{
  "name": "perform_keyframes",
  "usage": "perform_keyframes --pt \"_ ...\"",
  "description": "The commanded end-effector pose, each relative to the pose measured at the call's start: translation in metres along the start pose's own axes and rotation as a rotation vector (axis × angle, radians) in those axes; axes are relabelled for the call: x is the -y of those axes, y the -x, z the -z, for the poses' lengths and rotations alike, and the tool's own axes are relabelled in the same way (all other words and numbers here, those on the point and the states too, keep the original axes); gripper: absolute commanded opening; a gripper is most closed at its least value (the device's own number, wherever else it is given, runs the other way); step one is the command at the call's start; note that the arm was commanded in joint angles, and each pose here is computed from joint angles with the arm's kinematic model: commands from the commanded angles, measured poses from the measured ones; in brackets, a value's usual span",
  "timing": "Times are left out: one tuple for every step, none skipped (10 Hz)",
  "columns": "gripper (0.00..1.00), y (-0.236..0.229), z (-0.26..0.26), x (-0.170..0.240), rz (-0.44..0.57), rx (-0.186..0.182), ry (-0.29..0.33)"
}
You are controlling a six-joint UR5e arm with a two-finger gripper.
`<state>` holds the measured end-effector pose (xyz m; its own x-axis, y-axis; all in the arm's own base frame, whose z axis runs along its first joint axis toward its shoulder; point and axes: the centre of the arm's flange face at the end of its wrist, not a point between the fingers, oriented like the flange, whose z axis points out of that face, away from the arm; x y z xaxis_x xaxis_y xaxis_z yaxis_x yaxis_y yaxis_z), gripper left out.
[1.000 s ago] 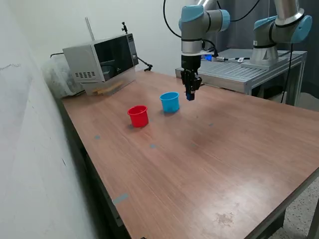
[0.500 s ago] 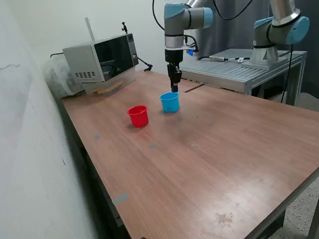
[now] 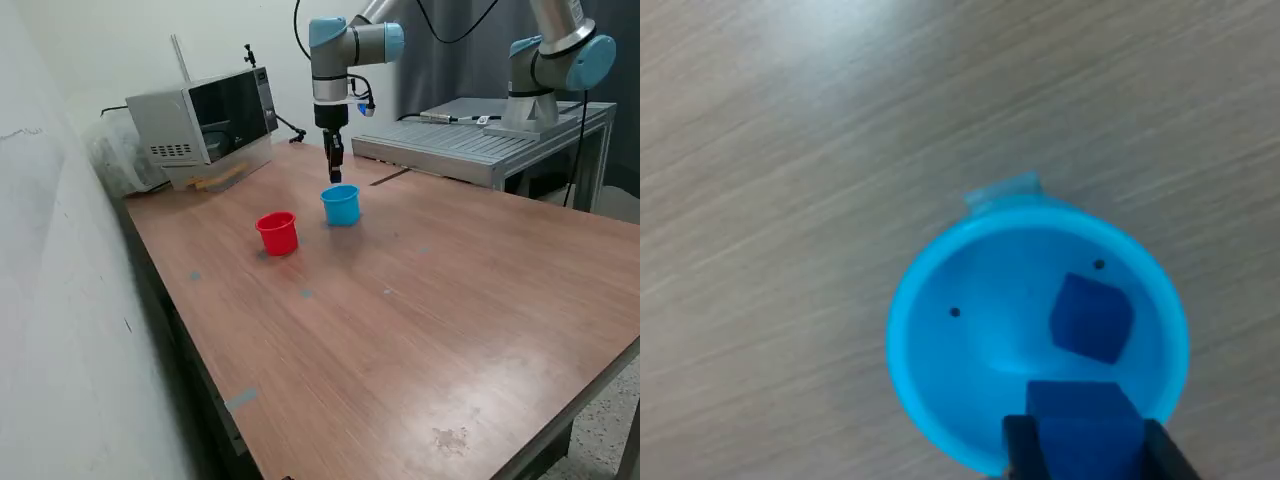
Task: Place red objects in the red bin, and blue objects in the blue bin.
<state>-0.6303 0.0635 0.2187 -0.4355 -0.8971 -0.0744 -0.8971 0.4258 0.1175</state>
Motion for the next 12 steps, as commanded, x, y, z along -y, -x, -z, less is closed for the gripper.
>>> perform_keyframes --pt "0.00 0.009 -0.010 -0.003 -0.014 0.005 -0.016" --pt "0.00 0.010 -0.018 -0.003 -0.015 0.007 -0.030" --pt "0.00 0.013 -0.021 -0.003 -0.020 0.008 -0.035" --pt "0.00 0.016 -0.021 -0.004 -0.025 0.009 -0.037" --pt "1.00 0.016 -0.022 -0.003 -0.024 0.010 -0.043" --pt "1.00 0.016 -0.023 -0.002 -0.024 0.010 -0.046" --pt "1.00 0.014 -0.022 -0.001 -0.021 0.010 -0.046" --pt "1.00 0.012 -0.023 0.001 -0.016 0.011 -0.047" --pt "1.00 0.011 -0.021 0.003 -0.015 0.011 -0.046" --pt "1.00 0.012 -0.013 0.007 -0.014 0.008 -0.039" --pt "1.00 0.016 0.008 0.015 -0.002 0.007 -0.015" --pt "1.00 0.018 0.032 0.021 0.022 0.004 0.002"
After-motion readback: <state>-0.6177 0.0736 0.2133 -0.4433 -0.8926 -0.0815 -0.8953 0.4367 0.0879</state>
